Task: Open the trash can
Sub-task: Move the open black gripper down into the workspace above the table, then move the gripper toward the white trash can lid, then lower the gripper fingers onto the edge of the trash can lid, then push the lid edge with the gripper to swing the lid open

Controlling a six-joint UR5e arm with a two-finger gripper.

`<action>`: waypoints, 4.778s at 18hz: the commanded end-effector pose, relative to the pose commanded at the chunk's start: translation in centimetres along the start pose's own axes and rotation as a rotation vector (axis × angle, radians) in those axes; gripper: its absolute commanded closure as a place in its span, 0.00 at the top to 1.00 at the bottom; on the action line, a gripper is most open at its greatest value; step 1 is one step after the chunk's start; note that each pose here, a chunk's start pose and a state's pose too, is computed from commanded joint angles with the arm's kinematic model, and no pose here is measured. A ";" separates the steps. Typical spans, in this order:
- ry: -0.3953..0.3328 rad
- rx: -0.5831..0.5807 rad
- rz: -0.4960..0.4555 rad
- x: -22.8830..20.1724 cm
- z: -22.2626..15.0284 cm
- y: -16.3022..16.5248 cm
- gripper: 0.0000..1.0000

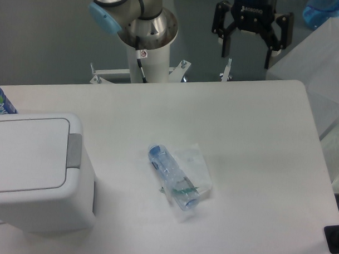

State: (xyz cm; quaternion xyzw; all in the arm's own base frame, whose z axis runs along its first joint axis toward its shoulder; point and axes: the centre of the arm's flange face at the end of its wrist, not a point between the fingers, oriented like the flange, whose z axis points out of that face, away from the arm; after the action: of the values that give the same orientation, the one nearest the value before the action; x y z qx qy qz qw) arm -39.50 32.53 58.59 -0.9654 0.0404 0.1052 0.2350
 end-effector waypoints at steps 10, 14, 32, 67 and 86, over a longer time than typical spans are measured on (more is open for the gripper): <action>-0.003 0.120 -0.376 4.0 4.7 -8.2 1.00; 0.050 0.120 -0.400 6.1 7.3 -10.6 1.00; 0.169 0.103 -0.570 12.6 14.0 -16.8 1.00; 0.221 0.046 -0.622 15.7 17.9 -18.4 1.00; 0.142 0.142 -0.587 13.8 14.6 -20.2 1.00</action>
State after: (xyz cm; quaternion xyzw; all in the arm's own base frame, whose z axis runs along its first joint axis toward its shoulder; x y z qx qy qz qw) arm -26.16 56.74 51.83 -0.9219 -0.2165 -0.0377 0.3190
